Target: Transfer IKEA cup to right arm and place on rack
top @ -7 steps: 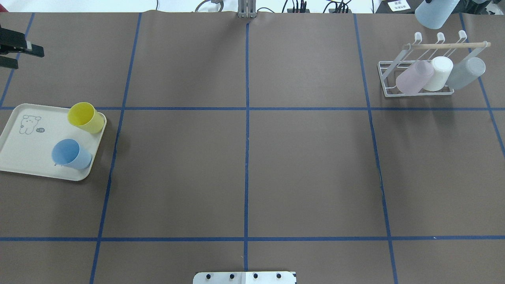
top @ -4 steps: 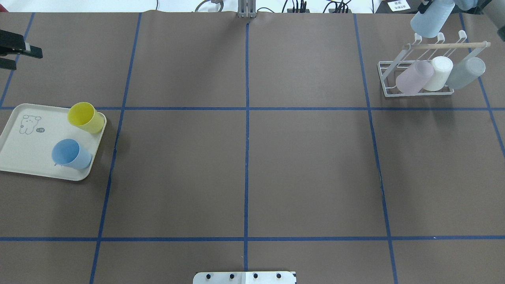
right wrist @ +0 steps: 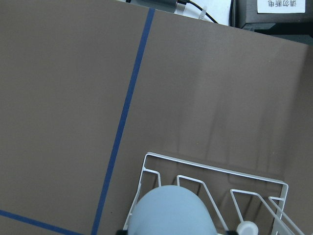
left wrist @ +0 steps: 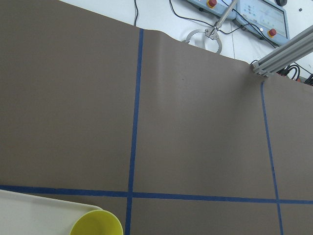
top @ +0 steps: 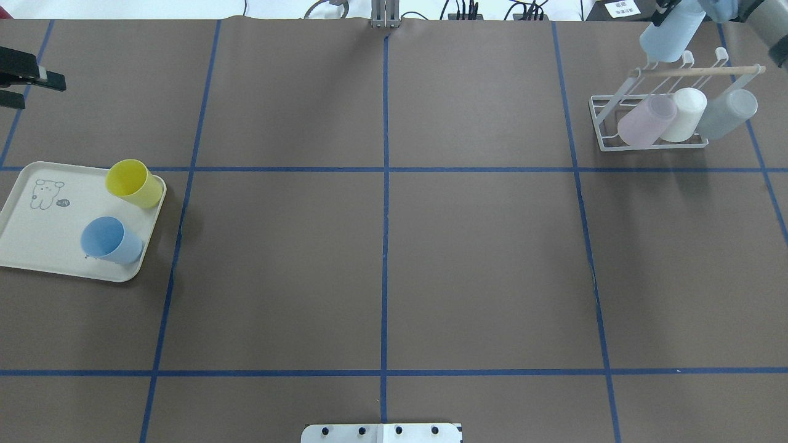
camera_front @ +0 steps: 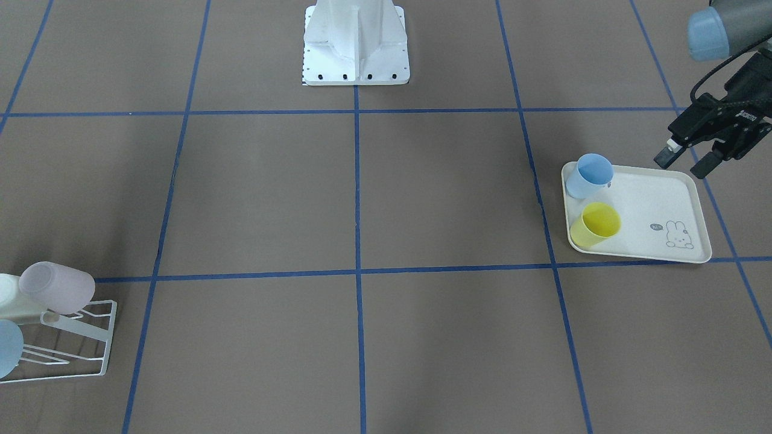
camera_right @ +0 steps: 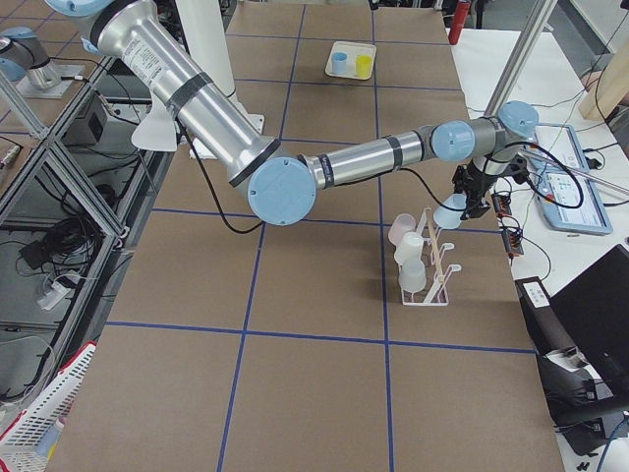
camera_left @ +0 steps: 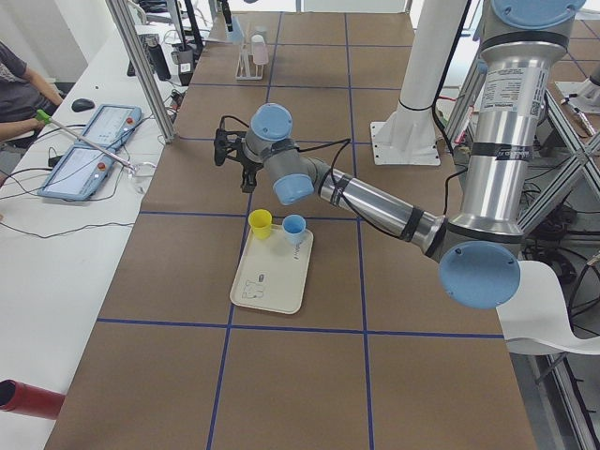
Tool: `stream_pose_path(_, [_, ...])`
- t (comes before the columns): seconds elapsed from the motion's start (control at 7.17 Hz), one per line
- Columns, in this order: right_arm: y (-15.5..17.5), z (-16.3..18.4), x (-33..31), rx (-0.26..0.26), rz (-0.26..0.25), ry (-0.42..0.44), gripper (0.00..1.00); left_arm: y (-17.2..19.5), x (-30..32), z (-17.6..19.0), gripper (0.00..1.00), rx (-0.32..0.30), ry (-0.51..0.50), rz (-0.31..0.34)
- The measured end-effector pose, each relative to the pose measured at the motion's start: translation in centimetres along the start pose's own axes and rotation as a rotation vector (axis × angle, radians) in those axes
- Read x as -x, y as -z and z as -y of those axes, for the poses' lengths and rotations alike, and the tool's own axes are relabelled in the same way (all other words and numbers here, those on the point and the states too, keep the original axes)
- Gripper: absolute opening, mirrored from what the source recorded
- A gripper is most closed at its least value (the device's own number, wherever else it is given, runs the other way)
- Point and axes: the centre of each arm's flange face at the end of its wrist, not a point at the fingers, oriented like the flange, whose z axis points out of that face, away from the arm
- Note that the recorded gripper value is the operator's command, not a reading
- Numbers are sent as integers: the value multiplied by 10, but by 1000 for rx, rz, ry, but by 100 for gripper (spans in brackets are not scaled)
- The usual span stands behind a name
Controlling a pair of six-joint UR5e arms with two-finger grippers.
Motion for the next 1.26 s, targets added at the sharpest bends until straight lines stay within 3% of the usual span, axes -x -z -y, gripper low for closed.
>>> stream_pose_path(1.26, [-32,6,0,28,-22,16,25,0,0,-2,100,2,1,0])
